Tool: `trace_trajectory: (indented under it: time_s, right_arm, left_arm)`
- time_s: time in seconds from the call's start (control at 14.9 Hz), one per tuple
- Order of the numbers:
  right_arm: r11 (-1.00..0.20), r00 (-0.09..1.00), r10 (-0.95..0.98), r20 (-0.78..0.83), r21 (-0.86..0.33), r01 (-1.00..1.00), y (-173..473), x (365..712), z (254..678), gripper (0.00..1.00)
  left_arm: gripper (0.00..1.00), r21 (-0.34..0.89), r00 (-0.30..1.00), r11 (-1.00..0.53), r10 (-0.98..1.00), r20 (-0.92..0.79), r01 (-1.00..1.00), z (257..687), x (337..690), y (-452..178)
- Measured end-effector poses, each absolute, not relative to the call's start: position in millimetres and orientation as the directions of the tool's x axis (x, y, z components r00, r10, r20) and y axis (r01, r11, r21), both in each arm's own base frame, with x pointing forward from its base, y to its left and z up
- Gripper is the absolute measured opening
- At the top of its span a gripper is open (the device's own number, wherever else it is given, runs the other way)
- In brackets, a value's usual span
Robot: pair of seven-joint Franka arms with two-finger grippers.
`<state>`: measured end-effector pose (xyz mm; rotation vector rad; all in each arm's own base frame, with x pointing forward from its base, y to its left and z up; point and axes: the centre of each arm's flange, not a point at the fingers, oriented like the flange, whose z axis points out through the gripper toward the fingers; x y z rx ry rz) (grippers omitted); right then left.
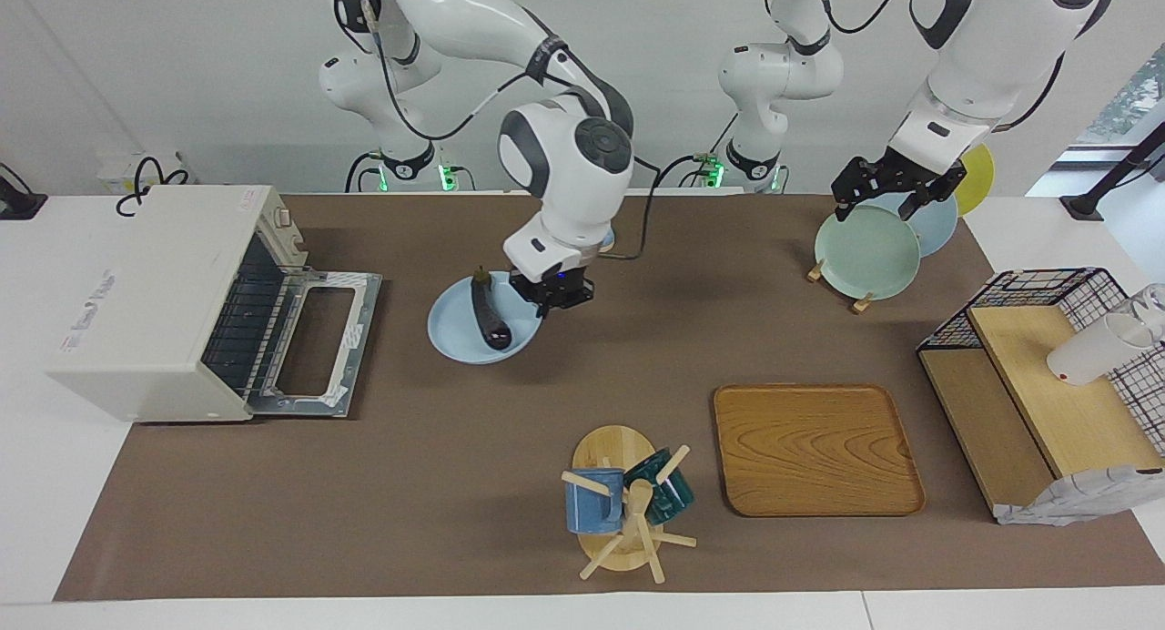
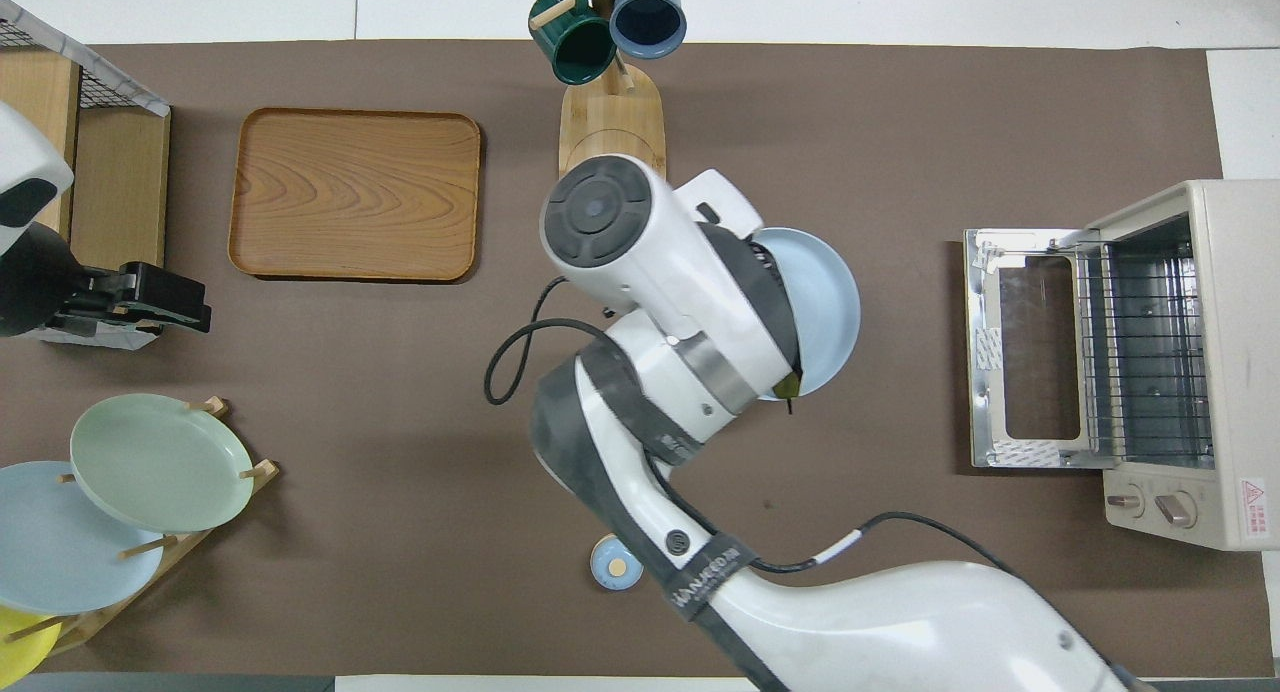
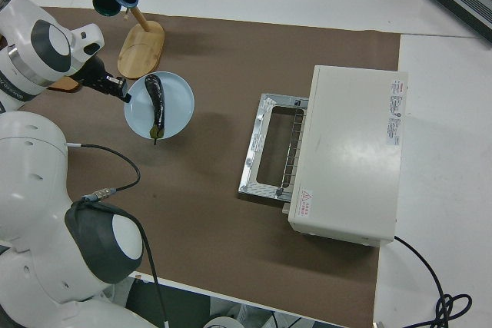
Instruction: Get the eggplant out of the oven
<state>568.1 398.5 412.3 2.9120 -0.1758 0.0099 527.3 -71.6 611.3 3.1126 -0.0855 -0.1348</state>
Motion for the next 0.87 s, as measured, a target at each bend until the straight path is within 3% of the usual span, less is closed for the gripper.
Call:
trace_trajectory:
  time_s: [0.47, 0.87]
  right_arm:
    - [-0.991, 0.991, -0.124, 0.042, 0.043, -0.126, 482, 550, 381, 0.02]
    - [-0.988, 0.986, -0.155, 0.058, 0.013, -0.156, 500, 540, 353, 0.04]
  left_arm:
    - [1.00, 0.026, 0.995, -0.999, -0.031, -0.095, -0.029, 608, 527, -58]
    - [1.00, 0.026, 0.995, -1.000, -0.009, -0.094, -0.007, 608, 525, -47]
